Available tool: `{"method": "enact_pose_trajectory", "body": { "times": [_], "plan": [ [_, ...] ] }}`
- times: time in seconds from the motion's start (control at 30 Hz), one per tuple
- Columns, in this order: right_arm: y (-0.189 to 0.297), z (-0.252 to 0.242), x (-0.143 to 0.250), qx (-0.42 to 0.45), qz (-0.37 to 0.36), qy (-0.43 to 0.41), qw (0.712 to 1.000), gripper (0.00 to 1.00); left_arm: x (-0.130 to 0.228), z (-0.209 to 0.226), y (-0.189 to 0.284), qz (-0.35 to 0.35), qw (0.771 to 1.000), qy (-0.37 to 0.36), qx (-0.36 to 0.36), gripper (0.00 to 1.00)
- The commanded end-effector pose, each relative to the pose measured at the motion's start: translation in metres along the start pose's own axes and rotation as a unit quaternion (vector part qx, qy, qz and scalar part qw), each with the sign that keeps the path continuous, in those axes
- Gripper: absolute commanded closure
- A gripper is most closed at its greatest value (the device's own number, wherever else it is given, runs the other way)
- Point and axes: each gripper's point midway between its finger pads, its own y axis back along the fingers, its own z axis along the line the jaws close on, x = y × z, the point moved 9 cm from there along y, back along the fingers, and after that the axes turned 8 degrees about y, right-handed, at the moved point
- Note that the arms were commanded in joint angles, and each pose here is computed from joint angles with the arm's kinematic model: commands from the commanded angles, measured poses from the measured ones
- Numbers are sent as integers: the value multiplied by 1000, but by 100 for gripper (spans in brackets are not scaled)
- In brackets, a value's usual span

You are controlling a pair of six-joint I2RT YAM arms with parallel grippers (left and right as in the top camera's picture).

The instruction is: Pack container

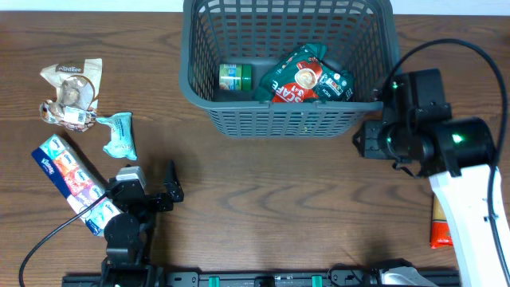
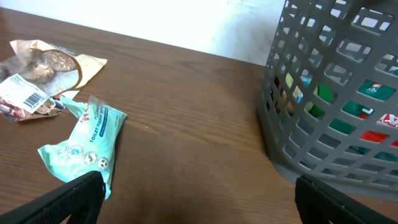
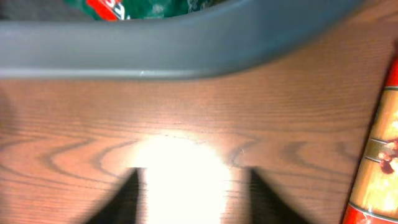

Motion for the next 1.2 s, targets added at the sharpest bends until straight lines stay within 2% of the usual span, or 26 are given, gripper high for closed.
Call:
{"method": "enact_pose_trajectory", "body": {
  "times": [0.0,0.07,0.17,0.27,0.53,0.67,0.77,1.17],
  "plan": [
    [18,-2,3,16,-44,1,999,13,12,7,-1,22,999,0,-23,1],
    [28,-10,2,54,-78,-12,995,1,12,7,-1,22,999,0,-23,1],
    [46,-33,5,144,-124,-76,979,1,12,7,-1,22,999,0,-23,2],
    [55,-55,9,200,-138,-133,961,1,12,7,-1,22,999,0,-23,1],
    [60,-132,42,296,-67,-291,907,1,12,7,-1,22,999,0,-23,1],
    [51,-158,50,245,-34,-313,917,1,12,7,-1,22,999,0,-23,2],
    [41,-177,53,226,-9,-299,927,1,12,7,-1,22,999,0,-23,2],
    [-13,-222,60,223,113,-332,910,0,12,7,-1,22,999,0,-23,1]
  ]
}}
